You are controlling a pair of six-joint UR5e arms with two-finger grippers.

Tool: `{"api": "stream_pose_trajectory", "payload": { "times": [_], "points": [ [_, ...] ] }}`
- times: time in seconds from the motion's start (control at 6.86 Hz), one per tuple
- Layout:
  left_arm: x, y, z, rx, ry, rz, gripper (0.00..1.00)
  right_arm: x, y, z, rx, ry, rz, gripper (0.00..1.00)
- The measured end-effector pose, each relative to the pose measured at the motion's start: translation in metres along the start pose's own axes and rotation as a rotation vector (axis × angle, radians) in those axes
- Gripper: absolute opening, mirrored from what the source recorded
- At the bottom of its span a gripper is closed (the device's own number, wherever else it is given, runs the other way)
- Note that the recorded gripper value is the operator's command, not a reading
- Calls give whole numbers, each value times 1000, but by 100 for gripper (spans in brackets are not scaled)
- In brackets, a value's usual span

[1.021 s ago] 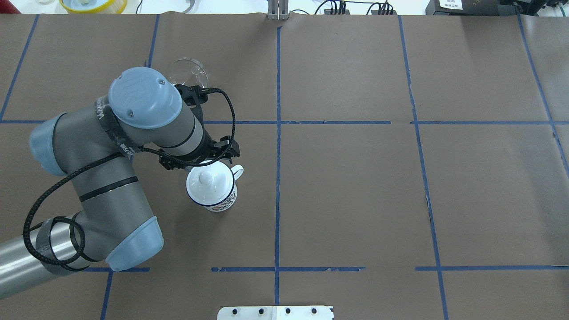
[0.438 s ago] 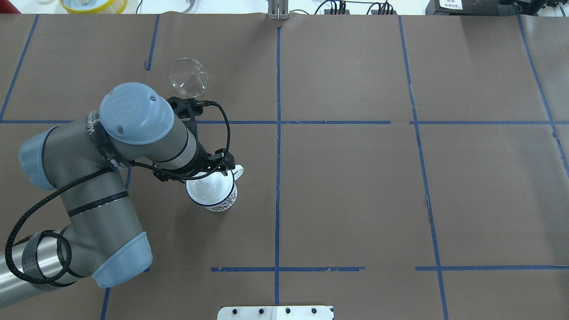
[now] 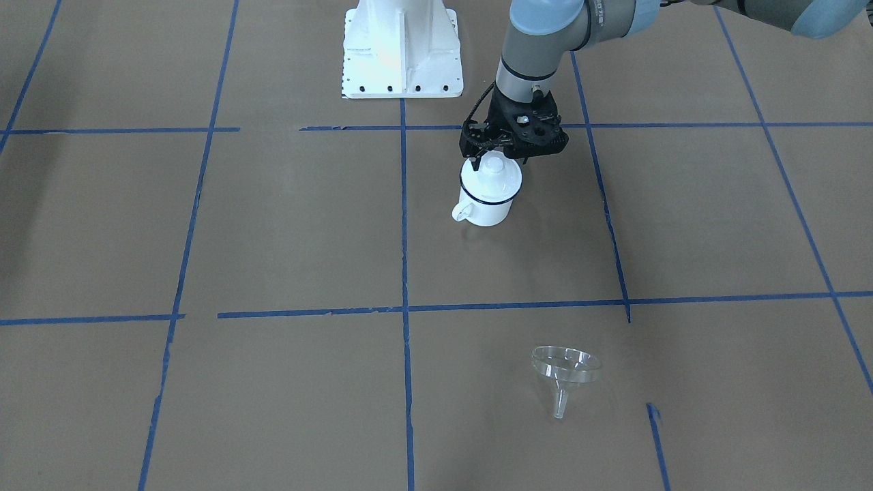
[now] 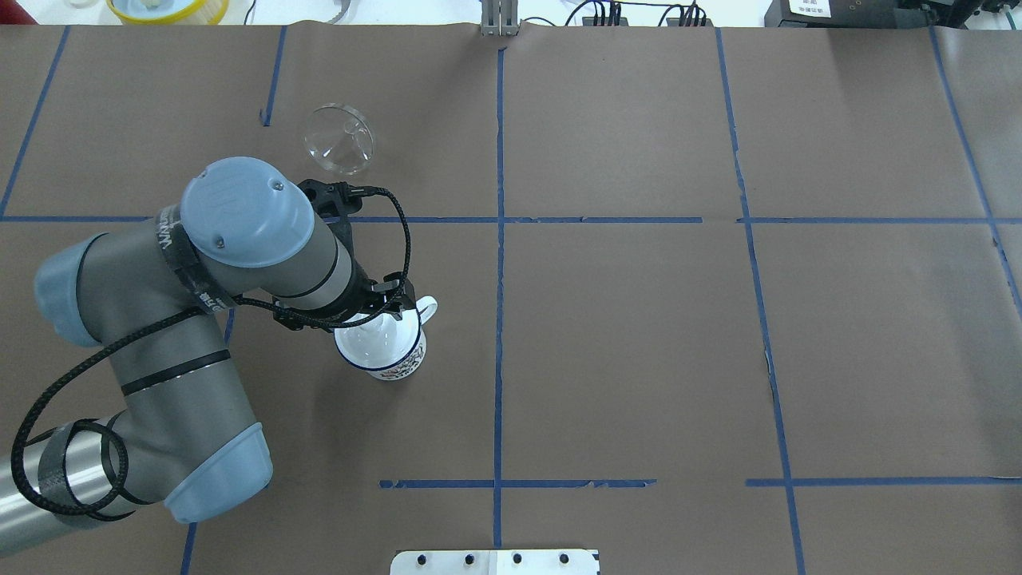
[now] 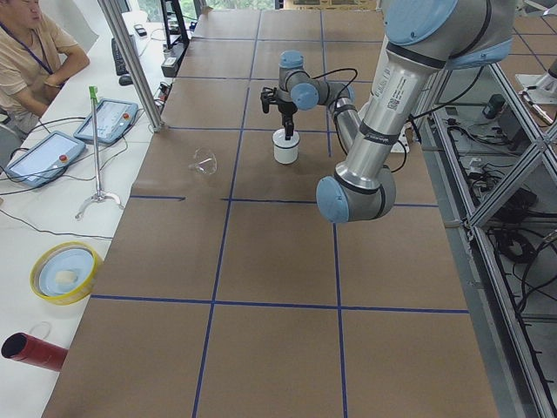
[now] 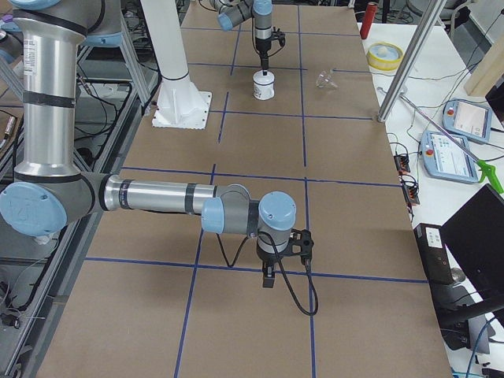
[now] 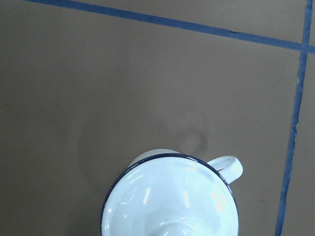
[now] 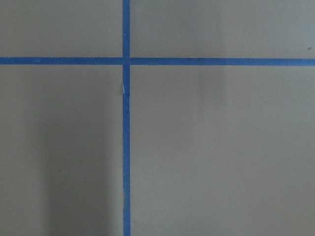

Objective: Place funnel on cup
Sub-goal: 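Reach the left gripper down over the mug and grasp its white lid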

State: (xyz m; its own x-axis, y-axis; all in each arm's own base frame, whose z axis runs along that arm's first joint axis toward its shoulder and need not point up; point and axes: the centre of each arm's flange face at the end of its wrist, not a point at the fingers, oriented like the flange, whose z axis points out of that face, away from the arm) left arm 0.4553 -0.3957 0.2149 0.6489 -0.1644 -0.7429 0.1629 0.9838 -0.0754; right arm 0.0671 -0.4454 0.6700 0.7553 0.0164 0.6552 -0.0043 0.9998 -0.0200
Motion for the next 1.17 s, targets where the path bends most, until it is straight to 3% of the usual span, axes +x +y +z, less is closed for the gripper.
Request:
{"api": "stream_pose_trajectory", "payload": {
  "times": [0.58,0.88,1.17],
  "points": [
    [2,0,-2,7,4,2,72,0,0,0,0,0,0,100],
    [3,0,-2,8,5,2,47,0,0,0,0,0,0,100],
    [3,0,-2,8,5,2,46,0,0,0,0,0,0,100]
  ]
}}
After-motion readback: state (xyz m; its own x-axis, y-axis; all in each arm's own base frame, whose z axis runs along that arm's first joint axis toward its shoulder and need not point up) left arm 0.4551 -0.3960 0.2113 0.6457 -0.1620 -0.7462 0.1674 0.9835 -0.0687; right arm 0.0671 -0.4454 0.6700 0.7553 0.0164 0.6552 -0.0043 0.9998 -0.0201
